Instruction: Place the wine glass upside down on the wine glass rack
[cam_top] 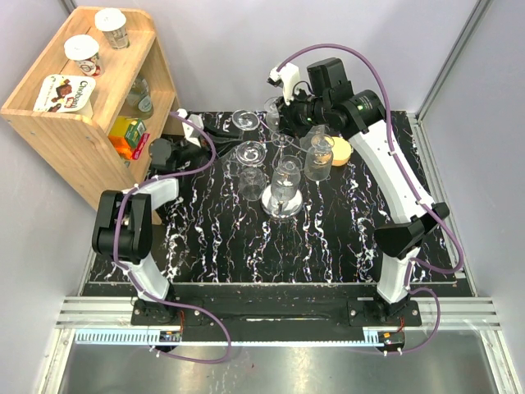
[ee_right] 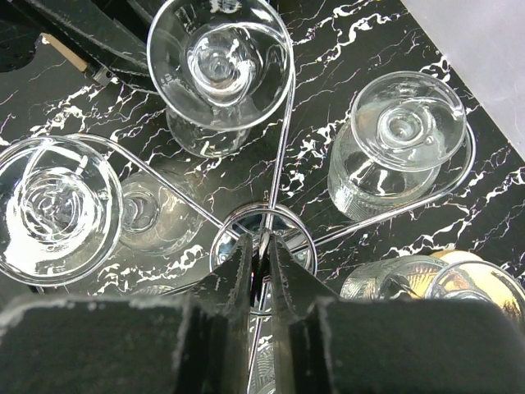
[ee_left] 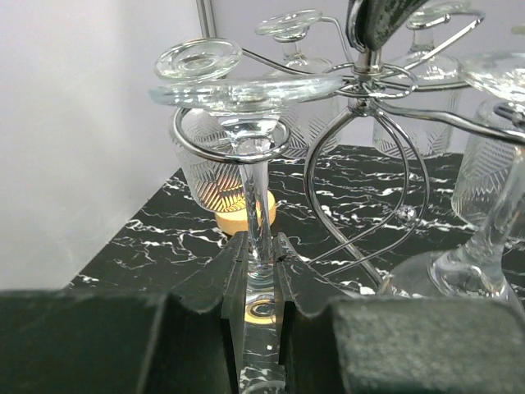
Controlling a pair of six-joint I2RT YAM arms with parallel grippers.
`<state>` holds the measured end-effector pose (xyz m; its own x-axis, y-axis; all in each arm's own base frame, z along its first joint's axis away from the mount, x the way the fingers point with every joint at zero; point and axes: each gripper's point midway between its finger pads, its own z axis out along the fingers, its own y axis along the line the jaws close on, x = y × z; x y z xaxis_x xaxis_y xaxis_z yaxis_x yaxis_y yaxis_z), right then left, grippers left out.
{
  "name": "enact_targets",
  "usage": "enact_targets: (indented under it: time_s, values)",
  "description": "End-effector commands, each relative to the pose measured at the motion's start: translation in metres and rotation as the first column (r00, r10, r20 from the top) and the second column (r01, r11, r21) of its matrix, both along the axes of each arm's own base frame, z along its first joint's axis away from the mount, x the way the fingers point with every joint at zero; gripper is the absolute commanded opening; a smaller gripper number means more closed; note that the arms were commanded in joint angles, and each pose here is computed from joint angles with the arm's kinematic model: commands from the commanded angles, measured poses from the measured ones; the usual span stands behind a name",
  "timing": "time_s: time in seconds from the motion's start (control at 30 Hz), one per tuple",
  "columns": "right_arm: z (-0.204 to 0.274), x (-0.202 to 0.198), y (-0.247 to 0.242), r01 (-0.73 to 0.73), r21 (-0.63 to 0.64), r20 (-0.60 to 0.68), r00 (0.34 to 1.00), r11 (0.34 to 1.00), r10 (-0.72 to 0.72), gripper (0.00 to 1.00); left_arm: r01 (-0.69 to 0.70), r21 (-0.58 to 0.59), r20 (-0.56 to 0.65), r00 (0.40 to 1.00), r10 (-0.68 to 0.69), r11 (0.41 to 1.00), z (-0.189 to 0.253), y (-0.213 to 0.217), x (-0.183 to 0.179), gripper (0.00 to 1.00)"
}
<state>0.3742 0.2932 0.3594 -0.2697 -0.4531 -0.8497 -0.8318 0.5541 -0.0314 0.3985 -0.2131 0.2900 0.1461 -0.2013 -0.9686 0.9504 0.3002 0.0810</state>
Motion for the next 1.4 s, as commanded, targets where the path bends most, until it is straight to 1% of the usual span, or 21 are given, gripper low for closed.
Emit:
enact_targets:
  time_s: [0.0, 0.23, 0.3, 0.4, 0.47, 0.53, 0.67, 0.73, 0.87, 0.97, 1.03, 1.2, 1.23, 1.3, 1.37]
  values:
    - [0.015, 0.008, 0.006, 0.008, 0.043, 0.039, 0.999, 0.999, -0.009, 0.03, 0.017, 0.061, 0.247, 0.968, -0.031, 0.998, 0.024, -0.002, -0.021, 0.00]
    - [0.014, 0.008, 0.006, 0.009, 0.040, 0.037, 0.999, 0.999, -0.010, 0.03, 0.030, 0.060, 0.220, 0.975, -0.042, 0.998, 0.016, -0.004, -0.019, 0.00]
    - [0.013, 0.009, 0.006, 0.013, 0.038, 0.037, 0.999, 0.999, -0.014, 0.03, 0.033, 0.057, 0.213, 0.976, -0.044, 0.998, 0.013, -0.004, -0.018, 0.07]
    - [0.012, 0.010, 0.003, 0.025, 0.031, 0.038, 0.999, 0.999, -0.026, 0.04, 0.035, 0.060, 0.194, 0.980, -0.046, 0.998, 0.006, -0.004, -0.017, 0.13]
    - [0.012, 0.010, 0.004, 0.026, 0.029, 0.038, 0.999, 0.999, -0.027, 0.05, 0.029, 0.059, 0.177, 0.983, -0.039, 0.998, 0.003, -0.004, -0.014, 0.23]
    - [0.014, 0.008, 0.002, 0.027, 0.030, 0.042, 0.999, 0.999, -0.029, 0.06, 0.027, 0.058, 0.174, 0.984, -0.036, 0.998, 0.002, -0.003, -0.013, 0.27]
    - [0.016, 0.007, 0.001, 0.030, 0.030, 0.048, 0.998, 0.999, -0.032, 0.09, 0.024, 0.056, 0.177, 0.984, -0.033, 0.998, 0.004, -0.003, -0.014, 0.44]
    - [0.018, 0.007, -0.001, 0.034, 0.032, 0.053, 0.998, 0.999, -0.036, 0.10, 0.020, 0.056, 0.172, 0.985, -0.029, 0.998, 0.005, -0.002, -0.014, 0.47]
    - [0.021, 0.005, -0.004, 0.038, 0.032, 0.059, 0.997, 0.999, -0.039, 0.10, 0.012, 0.057, 0.175, 0.984, -0.022, 0.998, 0.010, 0.000, -0.014, 0.47]
    - [0.025, 0.002, -0.006, 0.038, 0.034, 0.066, 0.997, 0.999, -0.040, 0.12, -0.006, 0.067, 0.174, 0.985, -0.006, 0.998, 0.011, 0.004, -0.015, 0.50]
    - [0.024, 0.002, -0.007, 0.042, 0.029, 0.067, 0.997, 0.999, -0.044, 0.16, -0.022, 0.071, 0.186, 0.982, 0.008, 0.997, 0.016, 0.007, -0.018, 0.54]
    - [0.031, -0.004, -0.013, 0.056, 0.034, 0.079, 0.995, 0.998, -0.059, 0.33, -0.075, 0.082, 0.190, 0.980, 0.058, 0.994, 0.032, 0.019, -0.022, 0.62]
    - [0.032, -0.005, -0.015, 0.061, 0.032, 0.081, 0.995, 0.998, -0.064, 0.39, -0.087, 0.094, 0.150, 0.986, 0.072, 0.992, 0.035, 0.022, -0.021, 0.63]
    - [0.033, -0.007, -0.019, 0.071, 0.025, 0.085, 0.994, 0.997, -0.072, 0.47, -0.135, 0.126, 0.110, 0.986, 0.121, 0.983, 0.043, 0.028, -0.017, 0.64]
    - [0.034, -0.010, -0.022, 0.072, 0.021, 0.091, 0.993, 0.997, -0.074, 0.51, -0.188, 0.195, 0.067, 0.982, 0.179, 0.963, 0.048, 0.035, -0.014, 0.66]
